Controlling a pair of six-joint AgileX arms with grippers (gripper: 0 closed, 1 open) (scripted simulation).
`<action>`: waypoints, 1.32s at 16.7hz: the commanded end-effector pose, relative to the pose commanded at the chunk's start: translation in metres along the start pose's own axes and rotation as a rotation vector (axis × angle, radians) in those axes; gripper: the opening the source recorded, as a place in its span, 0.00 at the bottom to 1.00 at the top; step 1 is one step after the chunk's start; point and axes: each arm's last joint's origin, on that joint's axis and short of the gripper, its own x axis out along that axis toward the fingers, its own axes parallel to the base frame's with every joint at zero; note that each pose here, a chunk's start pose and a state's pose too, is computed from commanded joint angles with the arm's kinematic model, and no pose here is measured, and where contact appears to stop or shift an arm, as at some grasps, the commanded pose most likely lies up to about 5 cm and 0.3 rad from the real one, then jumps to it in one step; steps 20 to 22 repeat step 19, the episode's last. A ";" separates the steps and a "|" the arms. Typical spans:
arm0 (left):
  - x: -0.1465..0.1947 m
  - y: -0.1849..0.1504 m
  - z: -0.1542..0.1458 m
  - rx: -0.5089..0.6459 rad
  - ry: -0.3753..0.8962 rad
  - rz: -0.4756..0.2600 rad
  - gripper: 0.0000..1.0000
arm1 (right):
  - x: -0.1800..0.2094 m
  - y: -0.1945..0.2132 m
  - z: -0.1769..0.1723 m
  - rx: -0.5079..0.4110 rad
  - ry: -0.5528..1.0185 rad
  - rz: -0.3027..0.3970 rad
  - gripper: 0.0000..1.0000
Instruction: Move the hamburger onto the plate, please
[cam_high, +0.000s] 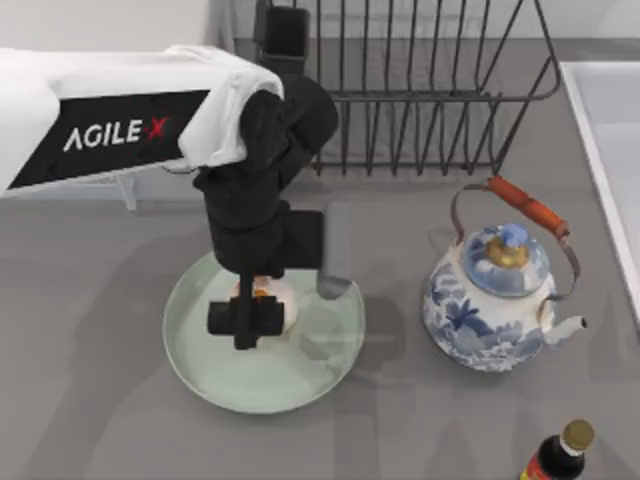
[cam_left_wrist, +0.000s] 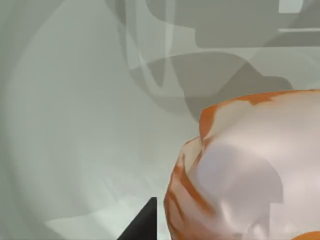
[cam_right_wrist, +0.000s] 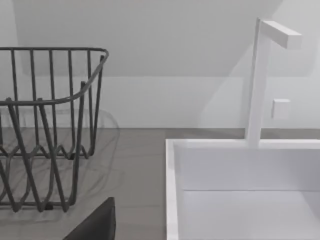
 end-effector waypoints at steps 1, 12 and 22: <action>0.000 0.000 0.000 0.000 0.000 0.000 0.08 | 0.000 0.000 0.000 0.000 0.000 0.000 1.00; 0.000 0.000 0.000 0.000 0.000 0.000 0.90 | 0.000 0.000 0.000 0.000 0.000 0.000 1.00; 0.000 0.000 0.000 0.000 0.000 0.000 1.00 | 0.000 0.000 0.000 0.000 0.000 0.000 1.00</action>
